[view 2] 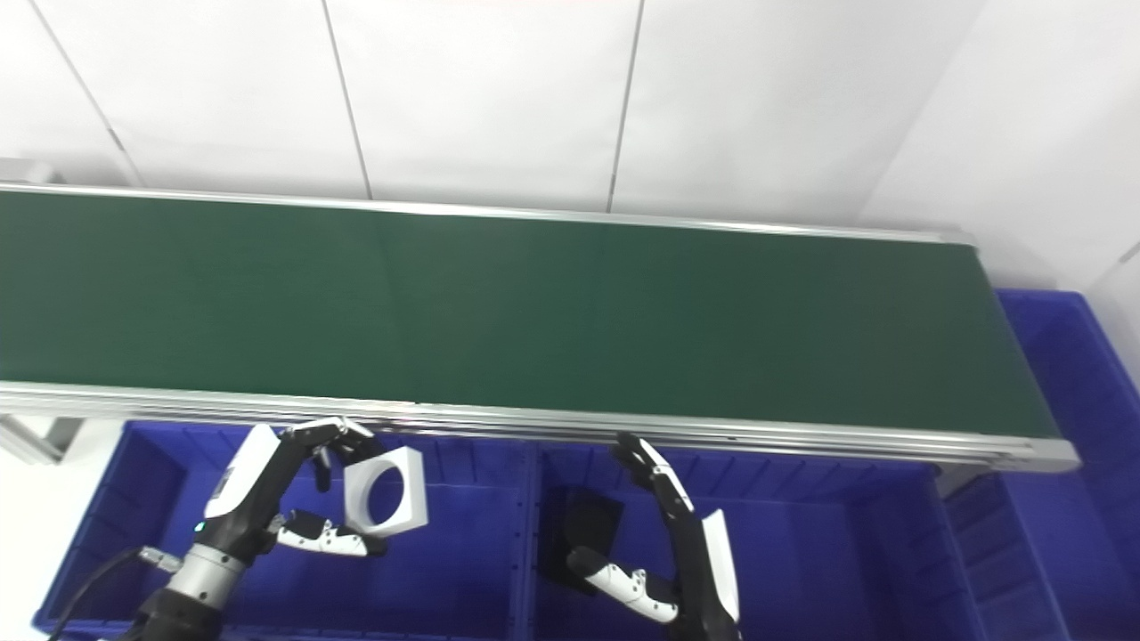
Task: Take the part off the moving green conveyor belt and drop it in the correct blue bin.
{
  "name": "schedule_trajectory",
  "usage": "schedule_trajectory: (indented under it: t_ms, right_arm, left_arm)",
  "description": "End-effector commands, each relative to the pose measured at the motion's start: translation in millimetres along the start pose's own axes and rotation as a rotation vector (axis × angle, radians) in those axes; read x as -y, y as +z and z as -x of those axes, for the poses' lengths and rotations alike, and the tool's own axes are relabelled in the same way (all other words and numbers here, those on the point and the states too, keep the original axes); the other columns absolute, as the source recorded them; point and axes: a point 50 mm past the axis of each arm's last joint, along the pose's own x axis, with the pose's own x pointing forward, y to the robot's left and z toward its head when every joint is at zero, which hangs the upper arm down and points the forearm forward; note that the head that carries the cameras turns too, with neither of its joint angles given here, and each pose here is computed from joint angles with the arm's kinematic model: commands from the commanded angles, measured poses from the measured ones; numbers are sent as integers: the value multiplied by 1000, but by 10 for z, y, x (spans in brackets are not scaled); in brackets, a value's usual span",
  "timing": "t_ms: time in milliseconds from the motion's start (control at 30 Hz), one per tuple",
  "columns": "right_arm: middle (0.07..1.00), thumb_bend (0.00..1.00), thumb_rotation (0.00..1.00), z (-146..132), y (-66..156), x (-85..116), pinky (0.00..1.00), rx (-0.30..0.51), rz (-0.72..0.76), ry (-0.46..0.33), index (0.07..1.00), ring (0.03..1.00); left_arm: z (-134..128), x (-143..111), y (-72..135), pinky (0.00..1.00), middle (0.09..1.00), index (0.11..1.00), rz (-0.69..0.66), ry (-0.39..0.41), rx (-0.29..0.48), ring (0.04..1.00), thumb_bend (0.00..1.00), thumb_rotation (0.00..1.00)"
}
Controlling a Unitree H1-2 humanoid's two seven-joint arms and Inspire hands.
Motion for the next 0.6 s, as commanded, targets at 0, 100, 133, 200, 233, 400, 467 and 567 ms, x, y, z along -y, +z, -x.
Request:
schedule_trajectory:
  t_ms: [0,100,133,200,233,400,467,567]
  right_arm:
    - [839,870,635,-49,97,6,822,70,-36,-9,874,838]
    - [851,853,614,-50,88,12,831,61,-48,-7,882,842]
    - [852,849,610,-48,85,15,835,58,-50,-6,885,844]
    - [854,852,612,-44,85,15,840,55,-51,-6,889,842]
    - [853,853,613,-41,87,15,836,54,-50,-8,890,840]
    - [849,856,621,-32,99,9,833,54,-46,-14,886,845]
    - [845,856,625,-27,100,7,831,53,-41,-19,882,846]
    - [844,865,625,-16,92,7,836,45,-49,-23,881,850]
  left_arm:
    - [-63,-31,-1,289,447,529,-40,-31,3,374,496,0]
    - [-90,17,-41,334,449,543,-70,-92,-35,375,494,0]
    - [-105,37,-49,323,445,544,-85,-110,-46,368,493,0]
    - [-124,65,-59,345,454,552,-104,-138,-64,366,493,0]
    - [-136,97,-68,407,480,541,-118,-164,-95,390,496,0]
    - [-163,148,-32,578,709,630,-143,-243,-171,661,636,68]
    - [-147,133,-6,596,815,795,-129,-265,-186,725,781,147]
    - [-75,58,63,693,862,859,-23,-267,-185,804,837,246]
